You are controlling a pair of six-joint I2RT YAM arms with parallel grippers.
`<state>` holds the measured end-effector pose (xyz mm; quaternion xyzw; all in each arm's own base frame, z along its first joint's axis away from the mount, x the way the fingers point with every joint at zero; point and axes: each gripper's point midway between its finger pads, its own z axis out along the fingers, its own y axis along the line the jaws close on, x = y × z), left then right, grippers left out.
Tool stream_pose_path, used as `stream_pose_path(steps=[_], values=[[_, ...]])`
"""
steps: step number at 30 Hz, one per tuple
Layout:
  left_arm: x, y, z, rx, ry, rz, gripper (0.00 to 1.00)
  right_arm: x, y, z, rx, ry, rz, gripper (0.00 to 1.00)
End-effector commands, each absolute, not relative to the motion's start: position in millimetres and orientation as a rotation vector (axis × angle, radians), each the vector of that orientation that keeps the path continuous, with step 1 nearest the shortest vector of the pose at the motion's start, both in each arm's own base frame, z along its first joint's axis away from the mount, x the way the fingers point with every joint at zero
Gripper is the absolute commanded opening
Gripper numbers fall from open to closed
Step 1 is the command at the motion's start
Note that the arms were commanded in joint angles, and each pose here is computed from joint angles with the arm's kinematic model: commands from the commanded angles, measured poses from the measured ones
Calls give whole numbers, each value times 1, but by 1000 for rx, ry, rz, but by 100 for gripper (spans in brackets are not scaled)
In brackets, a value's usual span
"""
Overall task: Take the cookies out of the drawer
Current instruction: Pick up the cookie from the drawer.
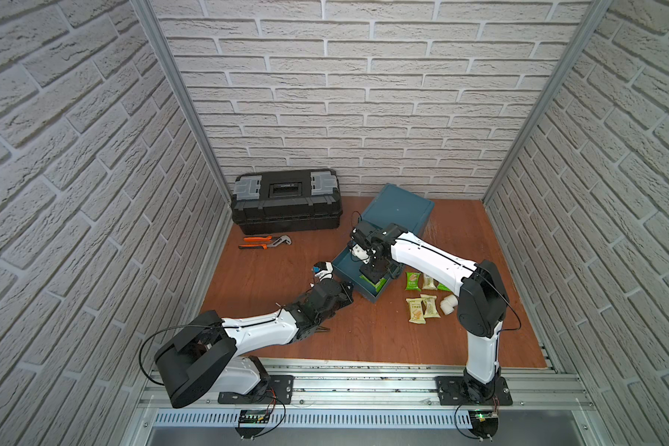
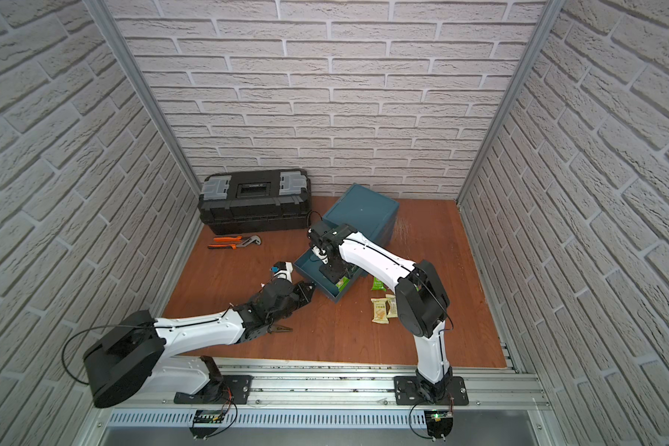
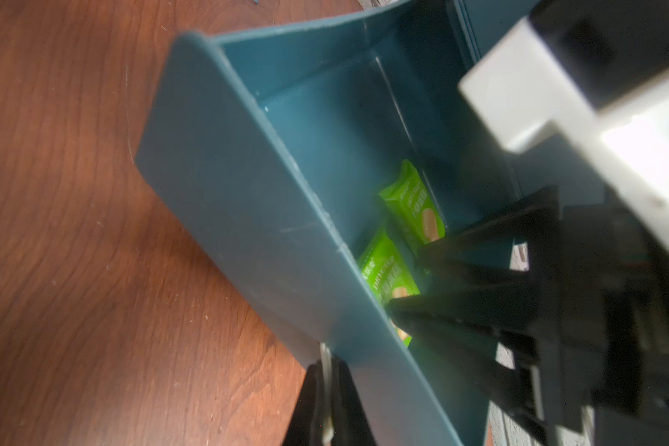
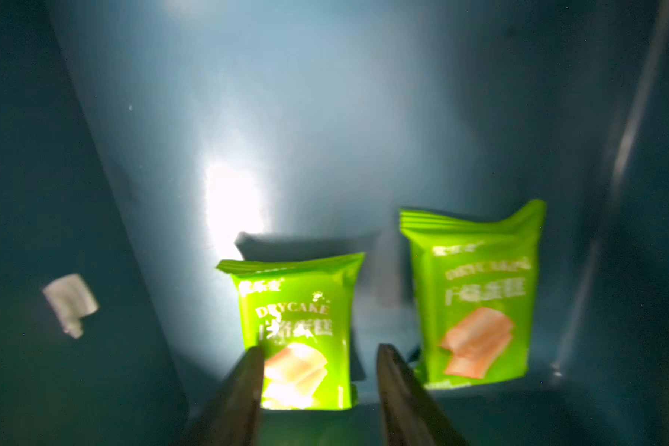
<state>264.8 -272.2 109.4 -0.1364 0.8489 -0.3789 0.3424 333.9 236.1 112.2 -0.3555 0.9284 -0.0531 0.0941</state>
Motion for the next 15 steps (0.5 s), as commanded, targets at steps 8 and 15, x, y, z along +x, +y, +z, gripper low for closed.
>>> stream_pose_path(steps=[8, 15], values=[[275, -277, 130, -356, 2144, -1022, 0, 320, 244, 114, -1079, 2753, -92, 63], [276, -280, 132, -344, 2141, -1027, 0, 322, 241, 101, -1090, 2771, -140, 63]])
